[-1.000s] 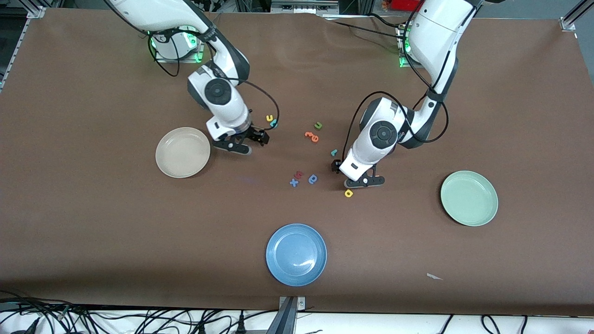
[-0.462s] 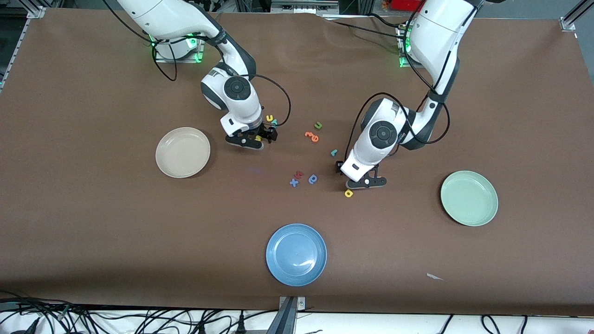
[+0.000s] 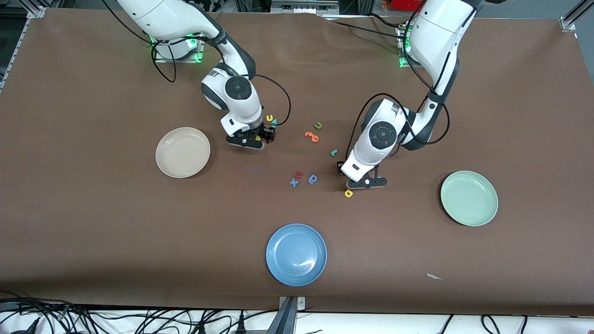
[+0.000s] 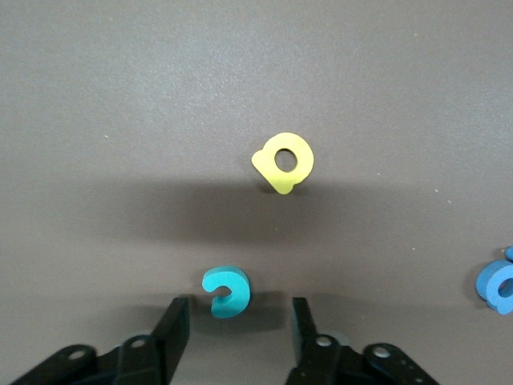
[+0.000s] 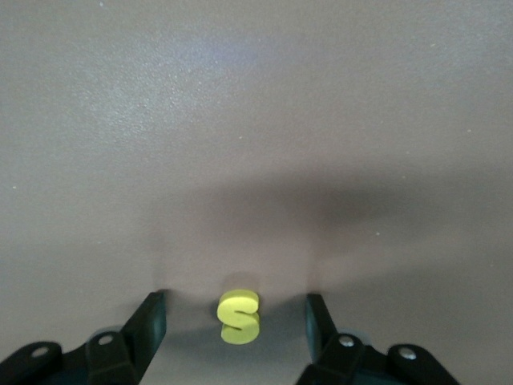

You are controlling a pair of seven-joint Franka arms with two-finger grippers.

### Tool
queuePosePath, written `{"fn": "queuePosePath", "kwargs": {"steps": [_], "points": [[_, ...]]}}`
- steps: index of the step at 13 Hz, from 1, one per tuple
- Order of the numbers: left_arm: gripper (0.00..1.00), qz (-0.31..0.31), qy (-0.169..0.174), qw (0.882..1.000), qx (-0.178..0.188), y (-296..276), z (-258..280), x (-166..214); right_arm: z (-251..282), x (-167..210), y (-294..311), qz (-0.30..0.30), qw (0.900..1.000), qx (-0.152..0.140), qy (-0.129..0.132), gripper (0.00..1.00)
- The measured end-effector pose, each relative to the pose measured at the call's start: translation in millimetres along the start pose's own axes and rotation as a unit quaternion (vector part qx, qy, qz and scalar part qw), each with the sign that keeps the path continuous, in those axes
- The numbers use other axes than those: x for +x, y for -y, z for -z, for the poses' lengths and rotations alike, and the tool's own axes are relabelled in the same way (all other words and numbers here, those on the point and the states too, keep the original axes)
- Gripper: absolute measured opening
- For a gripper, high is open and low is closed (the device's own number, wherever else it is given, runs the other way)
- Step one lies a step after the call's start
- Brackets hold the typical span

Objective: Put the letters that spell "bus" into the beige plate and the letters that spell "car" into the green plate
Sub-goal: 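Grasp the yellow s with the right gripper while the left gripper grasps teal c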

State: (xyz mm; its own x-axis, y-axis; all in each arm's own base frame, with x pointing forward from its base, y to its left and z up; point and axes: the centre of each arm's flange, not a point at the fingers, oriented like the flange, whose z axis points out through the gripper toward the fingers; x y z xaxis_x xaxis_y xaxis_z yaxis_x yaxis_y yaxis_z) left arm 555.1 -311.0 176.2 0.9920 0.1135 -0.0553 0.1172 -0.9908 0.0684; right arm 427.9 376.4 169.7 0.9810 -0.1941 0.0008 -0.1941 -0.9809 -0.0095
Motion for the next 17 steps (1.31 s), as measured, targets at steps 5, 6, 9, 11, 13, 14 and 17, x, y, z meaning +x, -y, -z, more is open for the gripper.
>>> {"fn": "queuePosePath", "kwargs": {"steps": [5, 6, 9, 11, 13, 14, 17], "points": [[0.5, 0.003, 0.001, 1.0, 0.003, 4, -2, 2, 4, 0, 1, 0.011, 1.0, 0.0, -0.008, 0.47], [0.5, 0.003, 0.001, 1.0, 0.003, 4, -4, 2, 4, 0, 1, 0.012, 1.0, -0.001, -0.01, 0.41], [0.46, 0.004, 0.001, 1.0, 0.004, 5, -4, 3, 6, -2, -1, 0.014, 1.0, -0.002, -0.011, 0.22], [0.38, 0.006, -0.001, 1.0, 0.004, 7, -3, 5, 7, -3, -2, 0.016, 1.0, -0.003, -0.012, 0.22], [0.28, 0.007, -0.002, 1.0, 0.005, 8, -2, 6, 17, 1, -4, 0.02, 1.0, 0.0, -0.021, 0.22], [0.28, 0.007, -0.002, 1.0, 0.005, 8, -2, 6, 27, 8, -9, 0.027, 0.999, -0.002, -0.027, 0.22], [0.24, 0.006, -0.002, 1.0, 0.005, 8, -2, 6, 59, 39, -44, 0.062, 0.997, -0.038, -0.037, 0.22]]}}
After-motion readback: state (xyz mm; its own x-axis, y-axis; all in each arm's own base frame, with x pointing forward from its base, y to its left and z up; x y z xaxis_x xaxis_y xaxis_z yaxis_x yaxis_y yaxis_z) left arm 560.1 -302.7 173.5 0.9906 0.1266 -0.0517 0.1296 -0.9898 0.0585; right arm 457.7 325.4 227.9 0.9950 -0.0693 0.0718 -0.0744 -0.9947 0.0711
